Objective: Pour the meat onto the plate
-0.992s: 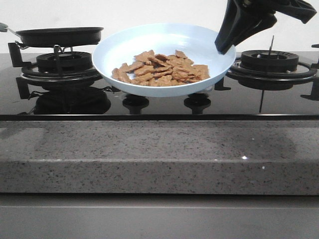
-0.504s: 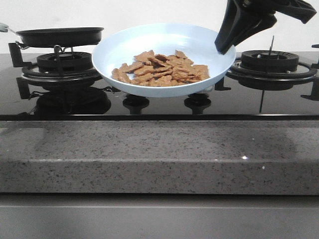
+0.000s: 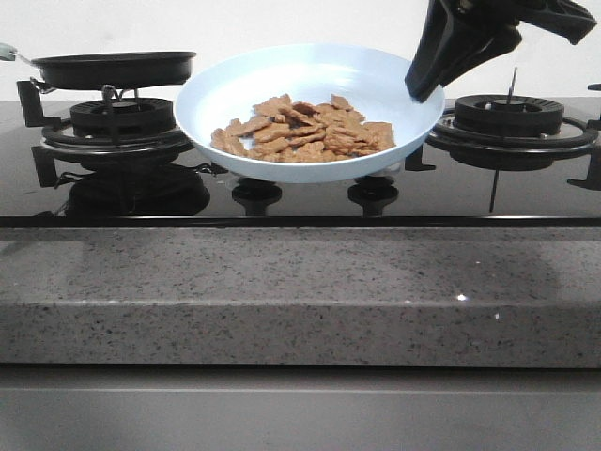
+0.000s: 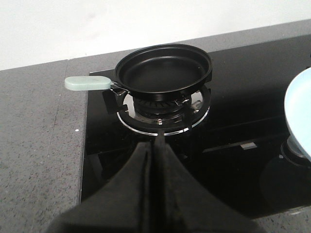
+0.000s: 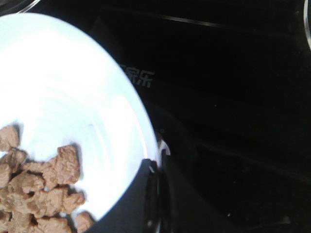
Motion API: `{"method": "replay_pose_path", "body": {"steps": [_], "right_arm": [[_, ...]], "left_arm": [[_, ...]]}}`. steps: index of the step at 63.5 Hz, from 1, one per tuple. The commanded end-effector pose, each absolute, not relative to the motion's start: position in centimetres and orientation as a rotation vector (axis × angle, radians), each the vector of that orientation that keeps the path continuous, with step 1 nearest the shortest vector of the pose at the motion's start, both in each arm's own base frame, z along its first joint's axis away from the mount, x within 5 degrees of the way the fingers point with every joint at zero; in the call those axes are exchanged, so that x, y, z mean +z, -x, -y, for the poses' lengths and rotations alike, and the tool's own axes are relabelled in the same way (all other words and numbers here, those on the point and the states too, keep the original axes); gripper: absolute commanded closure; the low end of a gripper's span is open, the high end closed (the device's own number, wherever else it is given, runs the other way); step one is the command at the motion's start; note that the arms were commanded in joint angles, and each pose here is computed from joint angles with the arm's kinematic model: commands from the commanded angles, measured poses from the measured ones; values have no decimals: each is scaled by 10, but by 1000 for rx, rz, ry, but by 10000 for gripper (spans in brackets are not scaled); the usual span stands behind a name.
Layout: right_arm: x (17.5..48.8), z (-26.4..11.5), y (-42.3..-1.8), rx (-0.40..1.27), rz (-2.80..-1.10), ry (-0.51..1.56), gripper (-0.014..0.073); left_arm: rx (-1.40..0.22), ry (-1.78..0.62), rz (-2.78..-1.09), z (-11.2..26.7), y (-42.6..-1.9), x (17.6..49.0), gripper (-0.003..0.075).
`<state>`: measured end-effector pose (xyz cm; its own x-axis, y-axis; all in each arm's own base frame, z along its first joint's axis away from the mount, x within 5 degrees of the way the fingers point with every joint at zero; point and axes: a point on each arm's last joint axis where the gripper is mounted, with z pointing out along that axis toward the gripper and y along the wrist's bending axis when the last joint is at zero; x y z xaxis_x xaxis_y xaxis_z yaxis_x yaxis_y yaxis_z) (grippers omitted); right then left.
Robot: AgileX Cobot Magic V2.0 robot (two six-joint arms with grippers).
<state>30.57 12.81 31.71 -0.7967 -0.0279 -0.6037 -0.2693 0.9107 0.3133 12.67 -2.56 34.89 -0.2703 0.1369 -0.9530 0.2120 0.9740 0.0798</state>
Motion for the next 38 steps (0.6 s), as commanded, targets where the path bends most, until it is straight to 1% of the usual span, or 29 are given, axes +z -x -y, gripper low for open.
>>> {"method": "replay_pose_path", "body": {"steps": [1, 14, 38], "right_arm": [[340, -128, -303, 558, -2344, 185, 654], [340, -128, -303, 558, -2344, 185, 654], [340, -128, -303, 558, -2344, 185, 654]], "left_arm": [[-97, -233, -1728, 24, -116, 359, 741], [-94, -202, -1728, 19, -103, 343, 741], [-101, -195, -1709, 19, -102, 344, 741]]}}
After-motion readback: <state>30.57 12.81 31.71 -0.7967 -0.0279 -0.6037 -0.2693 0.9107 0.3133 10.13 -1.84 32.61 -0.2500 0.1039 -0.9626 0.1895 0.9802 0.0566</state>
